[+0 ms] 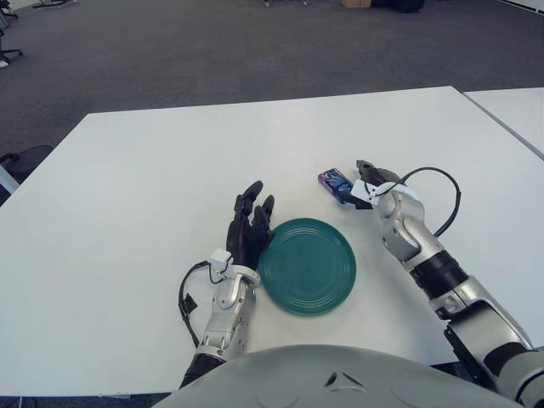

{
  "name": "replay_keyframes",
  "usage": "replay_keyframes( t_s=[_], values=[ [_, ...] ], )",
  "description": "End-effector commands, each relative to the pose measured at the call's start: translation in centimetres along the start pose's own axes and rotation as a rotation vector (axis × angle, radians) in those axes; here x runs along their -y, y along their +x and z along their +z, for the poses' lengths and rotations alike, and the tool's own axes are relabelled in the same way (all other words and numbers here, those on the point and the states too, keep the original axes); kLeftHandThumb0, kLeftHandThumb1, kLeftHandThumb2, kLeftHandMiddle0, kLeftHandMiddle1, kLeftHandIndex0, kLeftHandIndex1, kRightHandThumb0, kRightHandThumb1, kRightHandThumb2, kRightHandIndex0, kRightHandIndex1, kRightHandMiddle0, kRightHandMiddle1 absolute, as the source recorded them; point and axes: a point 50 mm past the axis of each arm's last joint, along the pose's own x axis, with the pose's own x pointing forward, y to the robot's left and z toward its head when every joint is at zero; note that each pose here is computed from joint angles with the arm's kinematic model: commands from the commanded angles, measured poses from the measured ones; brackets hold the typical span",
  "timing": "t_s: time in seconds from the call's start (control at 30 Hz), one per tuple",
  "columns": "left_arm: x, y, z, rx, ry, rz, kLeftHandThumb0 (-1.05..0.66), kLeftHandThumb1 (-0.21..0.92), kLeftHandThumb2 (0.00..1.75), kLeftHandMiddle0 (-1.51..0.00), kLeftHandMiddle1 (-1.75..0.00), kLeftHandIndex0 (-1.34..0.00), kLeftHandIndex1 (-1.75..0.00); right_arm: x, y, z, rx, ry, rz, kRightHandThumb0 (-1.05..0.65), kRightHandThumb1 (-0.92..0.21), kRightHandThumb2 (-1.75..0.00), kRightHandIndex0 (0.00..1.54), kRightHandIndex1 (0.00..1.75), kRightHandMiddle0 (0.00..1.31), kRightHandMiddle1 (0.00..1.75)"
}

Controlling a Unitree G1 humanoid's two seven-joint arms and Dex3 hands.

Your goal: Put the gum into the plate.

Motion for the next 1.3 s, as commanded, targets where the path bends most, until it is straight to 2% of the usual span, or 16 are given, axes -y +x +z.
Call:
replay_keyframes(
  t_s=[0.0, 0.27, 0.47, 0.6, 0.73, 0.9, 1.27],
  values=[
    [2.7, 0.0, -1.6, -0.065, -0.14, 0.046, -0.71, 0.92, 0.86, -0.41, 0.0, -0.02, -0.8, 0.6, -0.8, 0.1, 0.022, -0.027, -0.012, -1.04, -0.92, -0.48, 0.0, 0.0, 0.0, 0.06],
    [2.8, 0.1, -1.3, -0.064, -0.146, 0.044, -0.72, 0.92, 0.86, -0.41, 0.0, -0.02, -0.81, 1.1, -1.1, 0.4, 0.033, -0.042, -0.013, -1.05, -0.92, -0.5, 0.0, 0.0, 0.0, 0.06],
    [2.9, 0.2, -1.1, -0.061, -0.156, 0.045, -0.72, 0.92, 0.84, -0.43, -0.01, -0.02, -0.82, 1.5, -0.5, 0.5, 0.01, -0.042, -0.014, -1.05, -0.92, -0.49, 0.0, 0.0, 0.0, 0.04],
    [3.2, 0.3, -1.0, -0.058, -0.162, 0.043, -0.72, 0.92, 0.83, -0.44, -0.01, -0.02, -0.82, 1.3, 0.0, 0.4, -0.013, -0.041, -0.002, -1.04, -0.92, -0.48, 0.0, 0.0, 0.0, 0.04],
    [3.4, 0.4, -0.9, -0.055, -0.167, 0.039, -0.73, 0.92, 0.83, -0.44, -0.01, -0.02, -0.82, 0.4, 0.2, 0.2, -0.03, -0.042, 0.001, -1.04, -0.92, -0.48, 0.0, 0.0, 0.0, 0.04],
    [3.7, 0.4, -0.8, -0.048, -0.177, 0.033, -0.73, 0.92, 0.83, -0.44, -0.01, -0.02, -0.81, 0.6, 0.4, 0.2, -0.034, -0.046, -0.012, -1.04, -0.92, -0.47, 0.0, 0.0, 0.0, 0.03],
    [4.4, 0.4, -0.7, -0.039, -0.183, 0.032, -0.73, 0.92, 0.85, -0.43, -0.01, -0.02, -0.81, 0.2, 1.8, 0.5, -0.063, -0.032, -0.042, -1.01, -0.92, -0.42, 0.0, 0.0, 0.0, 0.02]
  ],
)
